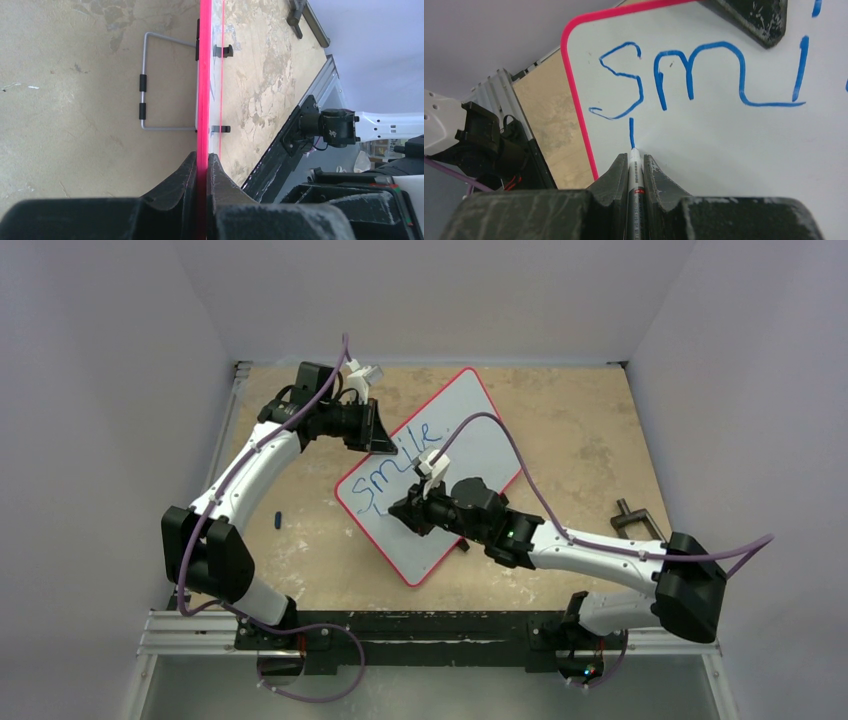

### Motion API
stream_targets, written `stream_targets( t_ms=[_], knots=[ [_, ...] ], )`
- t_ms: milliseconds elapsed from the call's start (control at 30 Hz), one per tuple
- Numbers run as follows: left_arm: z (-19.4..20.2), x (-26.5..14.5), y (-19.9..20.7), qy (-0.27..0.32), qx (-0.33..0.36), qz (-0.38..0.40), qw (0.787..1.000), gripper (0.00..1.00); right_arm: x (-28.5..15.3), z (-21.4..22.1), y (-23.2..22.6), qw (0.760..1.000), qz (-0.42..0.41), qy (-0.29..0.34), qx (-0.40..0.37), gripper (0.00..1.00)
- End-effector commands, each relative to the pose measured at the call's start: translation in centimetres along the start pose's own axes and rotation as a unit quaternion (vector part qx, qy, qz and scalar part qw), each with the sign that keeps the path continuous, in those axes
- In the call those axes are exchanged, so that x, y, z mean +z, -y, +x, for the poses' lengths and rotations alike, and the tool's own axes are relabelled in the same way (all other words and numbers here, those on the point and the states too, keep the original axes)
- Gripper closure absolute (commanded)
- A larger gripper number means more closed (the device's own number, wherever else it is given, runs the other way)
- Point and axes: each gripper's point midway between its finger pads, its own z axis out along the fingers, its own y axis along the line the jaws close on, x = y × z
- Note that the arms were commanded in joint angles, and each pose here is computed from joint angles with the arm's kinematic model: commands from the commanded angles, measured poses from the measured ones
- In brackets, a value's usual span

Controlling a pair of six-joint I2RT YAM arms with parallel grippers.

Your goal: Write a sentence on the whiteboard

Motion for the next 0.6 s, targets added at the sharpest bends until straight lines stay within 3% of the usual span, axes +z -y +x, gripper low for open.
stream_targets(
  t_ms=[0,300,567],
  knots=[
    [-3.4,-1.7,1.0,0.071,0.057,-0.012,0.996,1.00,-0.8,2.6,1.2,1.000,0.019,-0.023,0.008,1.00],
    [-3.4,-1.6,1.0,0.071,0.057,-0.013,0.996,1.00,-1.6,4.6,1.5,0.999,0.019,-0.042,0.019,1.00],
    [-3.3,-1.6,1.0,0.071,0.057,-0.014,0.996,1.00,-2.4,0.6,0.0,1.000,-0.003,-0.004,0.013,1.00]
  ],
)
